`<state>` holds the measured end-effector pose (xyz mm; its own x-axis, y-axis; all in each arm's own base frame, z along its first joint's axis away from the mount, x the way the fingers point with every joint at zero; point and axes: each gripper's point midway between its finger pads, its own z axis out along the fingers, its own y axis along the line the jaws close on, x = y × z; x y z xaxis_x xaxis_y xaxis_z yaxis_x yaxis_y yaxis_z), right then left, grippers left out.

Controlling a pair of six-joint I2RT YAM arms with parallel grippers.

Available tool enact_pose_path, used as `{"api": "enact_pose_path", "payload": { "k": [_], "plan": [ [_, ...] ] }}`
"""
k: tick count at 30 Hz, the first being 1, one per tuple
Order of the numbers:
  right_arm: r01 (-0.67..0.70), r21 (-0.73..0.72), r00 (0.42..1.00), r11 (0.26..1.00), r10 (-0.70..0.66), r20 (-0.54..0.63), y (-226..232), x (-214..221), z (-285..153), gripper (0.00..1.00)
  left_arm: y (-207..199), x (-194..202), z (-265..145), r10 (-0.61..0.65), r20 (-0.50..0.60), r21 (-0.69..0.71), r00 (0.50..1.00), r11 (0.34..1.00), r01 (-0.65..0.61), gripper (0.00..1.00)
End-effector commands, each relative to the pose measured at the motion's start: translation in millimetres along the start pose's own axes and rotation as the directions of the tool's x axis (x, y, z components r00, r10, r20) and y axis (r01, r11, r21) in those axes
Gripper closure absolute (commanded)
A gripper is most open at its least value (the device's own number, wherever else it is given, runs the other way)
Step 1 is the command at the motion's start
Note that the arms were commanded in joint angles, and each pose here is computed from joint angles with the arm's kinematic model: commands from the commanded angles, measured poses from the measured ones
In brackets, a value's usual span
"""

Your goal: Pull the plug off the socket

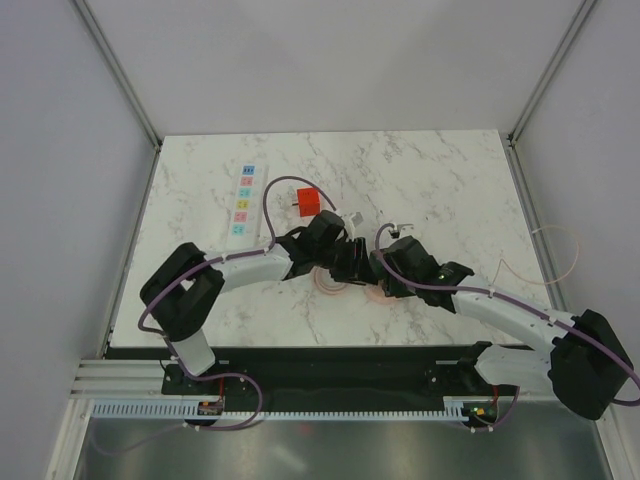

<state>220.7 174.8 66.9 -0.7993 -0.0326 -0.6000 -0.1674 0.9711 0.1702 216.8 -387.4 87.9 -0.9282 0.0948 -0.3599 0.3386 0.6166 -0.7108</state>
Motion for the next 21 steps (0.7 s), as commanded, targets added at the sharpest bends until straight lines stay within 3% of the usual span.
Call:
{"api": "enact_pose_path", "payload": {
  "k": [1,5,14,21],
  "plan": [
    [-0.062,-0.088,0.99,0.994,0.073,0.121,24,-40,-16,1.0,-8,1,-11,0.038,0.01,0.028,0.999,0.999,-0.038,0.47],
    [-0.081,-0.107,0.986,0.991,0.095,0.135,26,-43,-21,1.0,-5,3,-10,0.0,0.008,0.049,1.0,0.999,0.0,0.43],
    [-0.096,-0.121,0.986,0.988,0.112,0.127,28,-40,-21,1.0,3,15,-3,-0.238,0.016,0.138,0.971,0.962,0.234,0.39],
    [-0.098,-0.137,0.987,0.986,0.114,0.112,31,-37,-18,1.0,-1,10,16,-0.289,-0.004,0.208,0.957,0.936,0.284,0.36]
  ]
}}
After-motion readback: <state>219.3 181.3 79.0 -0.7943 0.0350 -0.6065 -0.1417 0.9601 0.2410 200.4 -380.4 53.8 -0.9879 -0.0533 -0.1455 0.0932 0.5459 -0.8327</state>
